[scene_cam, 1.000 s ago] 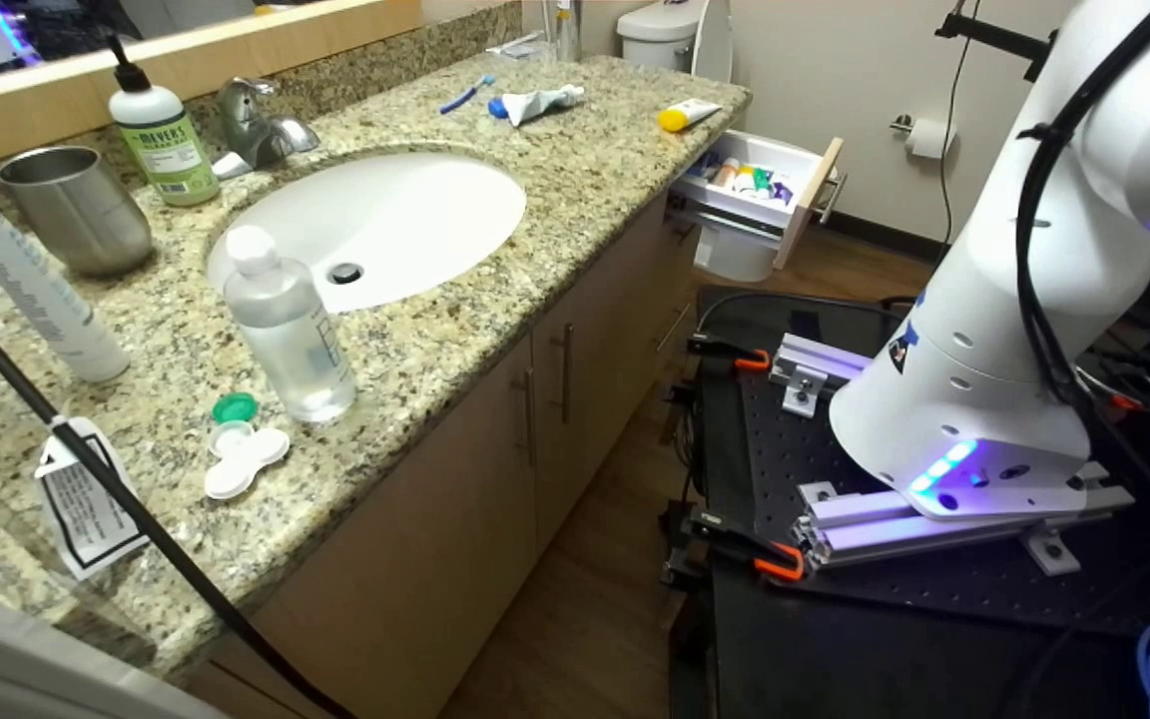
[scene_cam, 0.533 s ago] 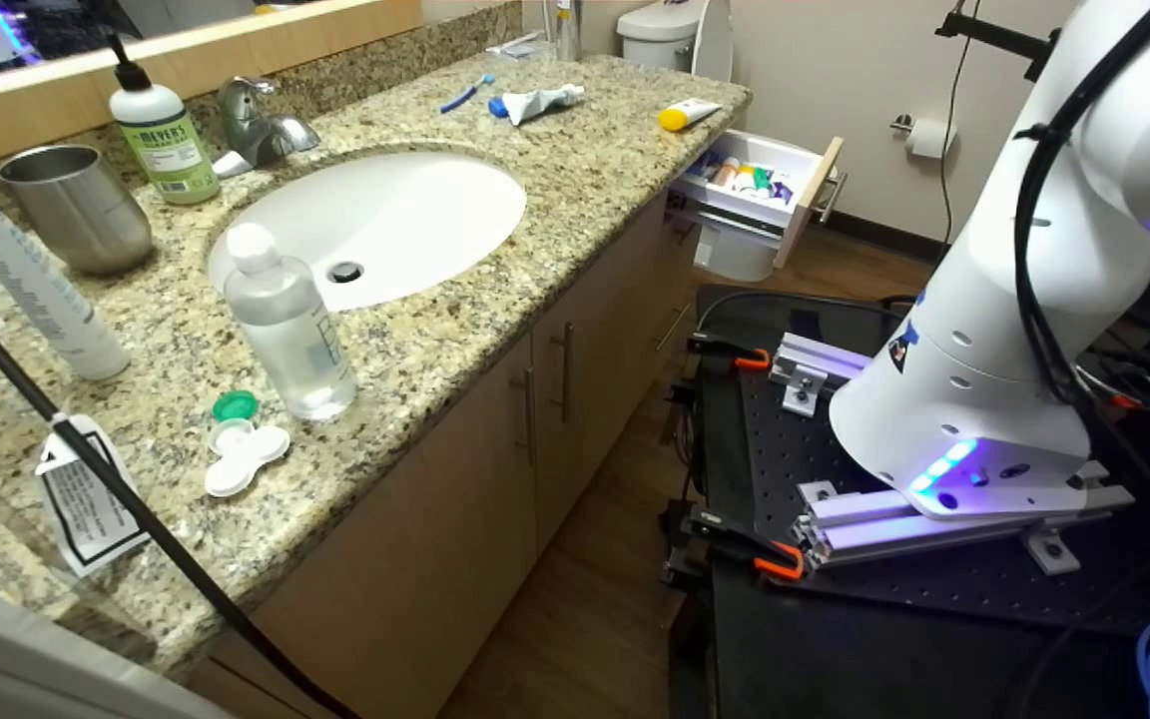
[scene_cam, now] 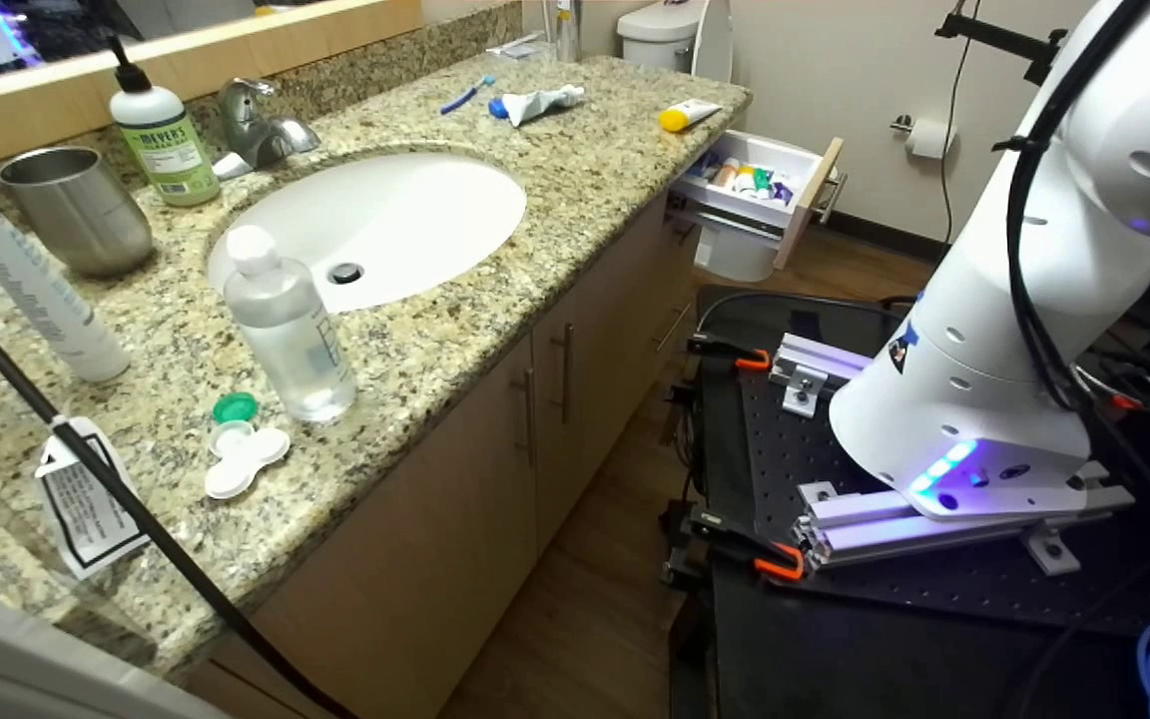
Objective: Close the open drawer.
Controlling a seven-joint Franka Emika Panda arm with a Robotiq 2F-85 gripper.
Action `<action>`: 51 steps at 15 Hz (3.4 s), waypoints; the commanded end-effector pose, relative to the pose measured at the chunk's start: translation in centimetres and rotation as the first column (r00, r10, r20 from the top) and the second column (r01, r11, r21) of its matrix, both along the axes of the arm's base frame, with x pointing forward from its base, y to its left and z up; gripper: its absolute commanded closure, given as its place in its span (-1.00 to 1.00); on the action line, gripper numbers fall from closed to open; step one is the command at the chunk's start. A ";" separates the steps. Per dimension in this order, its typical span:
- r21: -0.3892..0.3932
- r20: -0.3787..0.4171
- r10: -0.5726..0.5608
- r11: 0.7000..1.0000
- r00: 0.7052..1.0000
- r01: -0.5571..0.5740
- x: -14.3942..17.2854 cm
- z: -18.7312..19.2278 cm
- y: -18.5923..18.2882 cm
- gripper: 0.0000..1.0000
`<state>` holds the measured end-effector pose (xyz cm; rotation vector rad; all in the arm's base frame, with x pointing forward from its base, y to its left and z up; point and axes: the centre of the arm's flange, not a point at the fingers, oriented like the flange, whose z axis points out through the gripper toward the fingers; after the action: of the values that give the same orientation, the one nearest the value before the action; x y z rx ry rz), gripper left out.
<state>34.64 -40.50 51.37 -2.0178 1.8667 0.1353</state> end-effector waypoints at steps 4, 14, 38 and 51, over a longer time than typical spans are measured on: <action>-0.080 -0.155 -0.103 0.993 0.982 0.092 -11.4 0.4 -7.5 -1.00; -0.224 -0.650 -0.159 0.975 0.743 0.012 -23.3 -7.5 -13.4 -1.00; -0.181 -0.839 -0.216 0.976 0.499 0.119 -38.2 -26.5 -20.3 -1.00; -0.199 -0.771 -0.373 0.911 0.516 0.362 -35.6 -33.7 -19.7 -1.00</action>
<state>-1.13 -59.25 19.12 -1.6590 2.7115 1.0682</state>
